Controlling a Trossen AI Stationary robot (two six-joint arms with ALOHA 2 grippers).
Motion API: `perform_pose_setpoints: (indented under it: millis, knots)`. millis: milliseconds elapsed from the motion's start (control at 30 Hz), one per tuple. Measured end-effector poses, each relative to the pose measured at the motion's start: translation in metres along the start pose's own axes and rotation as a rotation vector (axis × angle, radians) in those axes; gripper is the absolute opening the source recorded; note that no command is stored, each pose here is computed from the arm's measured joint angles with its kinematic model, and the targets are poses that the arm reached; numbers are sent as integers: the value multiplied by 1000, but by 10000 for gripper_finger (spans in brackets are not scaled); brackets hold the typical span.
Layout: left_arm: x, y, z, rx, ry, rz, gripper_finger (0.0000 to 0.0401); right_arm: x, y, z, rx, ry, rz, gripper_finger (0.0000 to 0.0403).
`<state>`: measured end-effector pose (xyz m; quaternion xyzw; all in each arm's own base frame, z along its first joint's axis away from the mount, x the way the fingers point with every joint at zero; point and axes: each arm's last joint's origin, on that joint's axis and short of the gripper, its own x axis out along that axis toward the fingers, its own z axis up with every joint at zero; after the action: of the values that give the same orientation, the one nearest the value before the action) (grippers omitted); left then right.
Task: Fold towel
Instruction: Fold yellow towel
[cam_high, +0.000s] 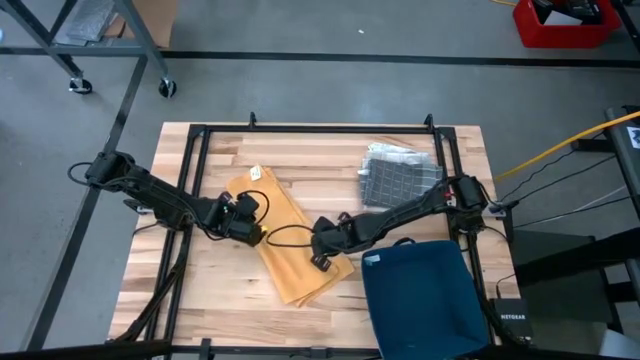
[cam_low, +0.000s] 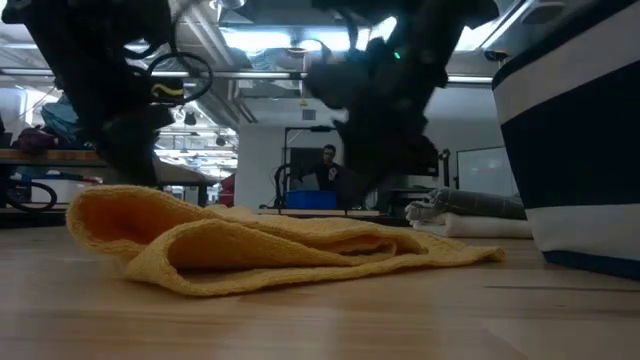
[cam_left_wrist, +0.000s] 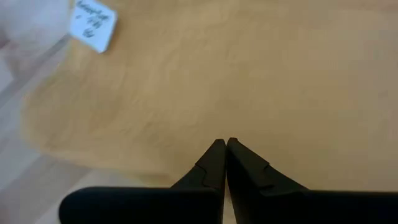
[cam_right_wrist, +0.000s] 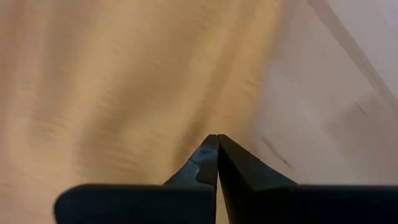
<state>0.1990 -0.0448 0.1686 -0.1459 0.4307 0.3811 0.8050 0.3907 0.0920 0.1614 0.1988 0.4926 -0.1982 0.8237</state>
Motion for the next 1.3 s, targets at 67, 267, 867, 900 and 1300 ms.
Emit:
perform_pose_setpoints:
  millis: [67,267,867,900,1300]
  knots:
    - [0,3,-2,23,17,29,5,1,-5,-5,9,53,-54,14]
    - [13,16,-7,7,33,94,5,13,-7,-15,45,159,-61,4]
    - [63,39,9,-130,-124,31,5,24,11,-15,32,211,163,14]
    - [64,39,14,-131,-144,23,5,24,13,-15,31,204,190,14]
    - [73,51,46,-121,-297,15,5,23,26,-4,28,124,354,14]
